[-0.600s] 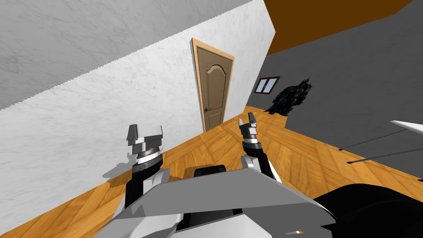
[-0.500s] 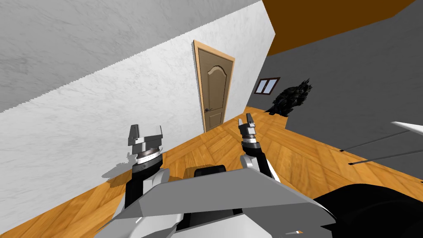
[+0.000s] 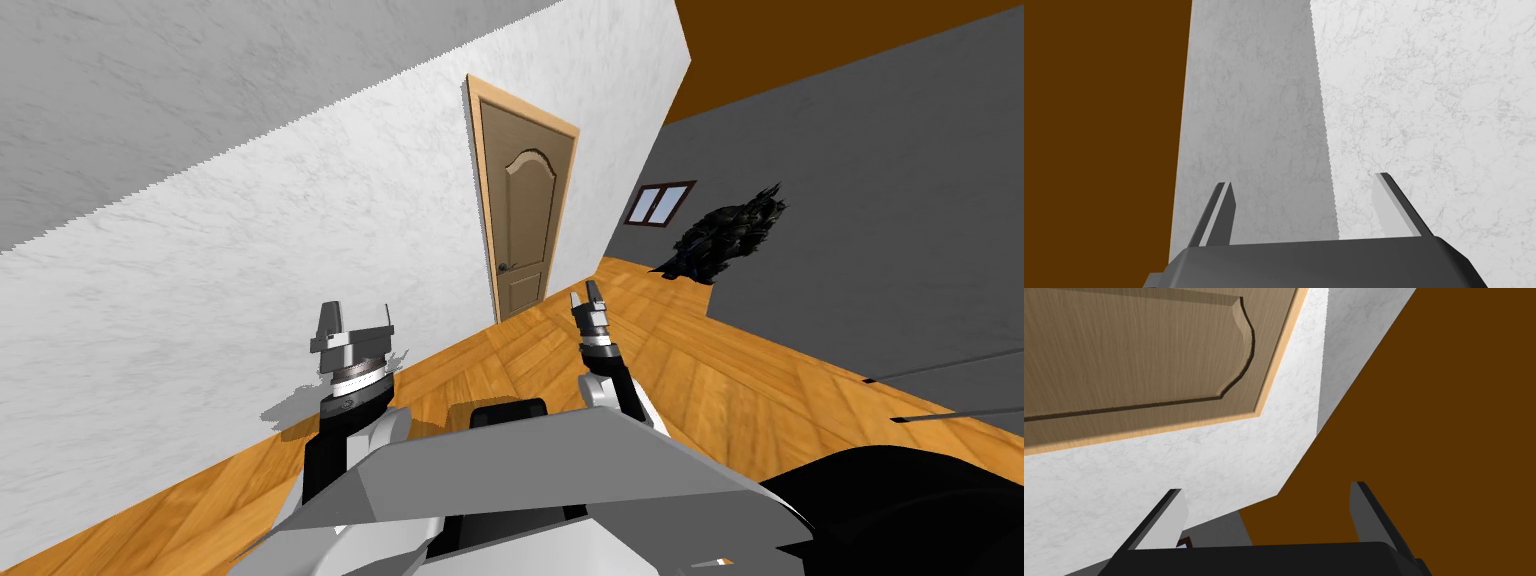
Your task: Pull the door open
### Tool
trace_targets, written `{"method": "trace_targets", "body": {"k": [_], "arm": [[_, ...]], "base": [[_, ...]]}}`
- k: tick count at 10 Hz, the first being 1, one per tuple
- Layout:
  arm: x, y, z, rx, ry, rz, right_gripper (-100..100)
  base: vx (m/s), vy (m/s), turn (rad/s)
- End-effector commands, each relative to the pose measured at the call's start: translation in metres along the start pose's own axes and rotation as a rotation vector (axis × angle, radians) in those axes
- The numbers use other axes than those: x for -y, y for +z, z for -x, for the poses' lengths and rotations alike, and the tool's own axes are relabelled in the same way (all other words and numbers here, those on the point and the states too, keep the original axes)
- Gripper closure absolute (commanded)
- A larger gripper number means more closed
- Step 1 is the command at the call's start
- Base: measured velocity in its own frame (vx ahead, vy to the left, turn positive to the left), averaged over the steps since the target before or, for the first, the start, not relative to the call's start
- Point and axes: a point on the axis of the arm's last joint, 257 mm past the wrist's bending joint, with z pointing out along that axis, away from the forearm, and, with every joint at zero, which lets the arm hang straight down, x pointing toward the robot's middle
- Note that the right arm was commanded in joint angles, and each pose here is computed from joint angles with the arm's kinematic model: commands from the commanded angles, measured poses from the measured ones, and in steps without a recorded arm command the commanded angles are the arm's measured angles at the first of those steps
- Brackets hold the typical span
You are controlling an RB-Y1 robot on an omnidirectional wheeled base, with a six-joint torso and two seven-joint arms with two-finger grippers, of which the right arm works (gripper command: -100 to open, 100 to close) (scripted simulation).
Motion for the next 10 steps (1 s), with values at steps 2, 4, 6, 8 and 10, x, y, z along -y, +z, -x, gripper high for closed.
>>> {"method": "trace_targets", "body": {"k": [2, 4, 6, 8, 10], "arm": [[0.02, -0.0021, -0.005, -0.021, 0.008, -0.024, -100], [0.033, -0.0035, -0.007, -0.033, 0.013, -0.039, -100], [0.046, -0.0051, -0.01, -0.045, 0.017, -0.055, -100], [0.06, -0.0071, -0.012, -0.059, 0.022, -0.073, -100], [0.074, -0.0093, -0.015, -0.072, 0.026, -0.091, -100]], "base": [[0.136, -0.008, 0.055], [0.102, 0.009, 0.038], [0.088, -0.013, 0.037], [0.088, 0.0, 0.05], [0.097, 0.0, 0.049]]}}
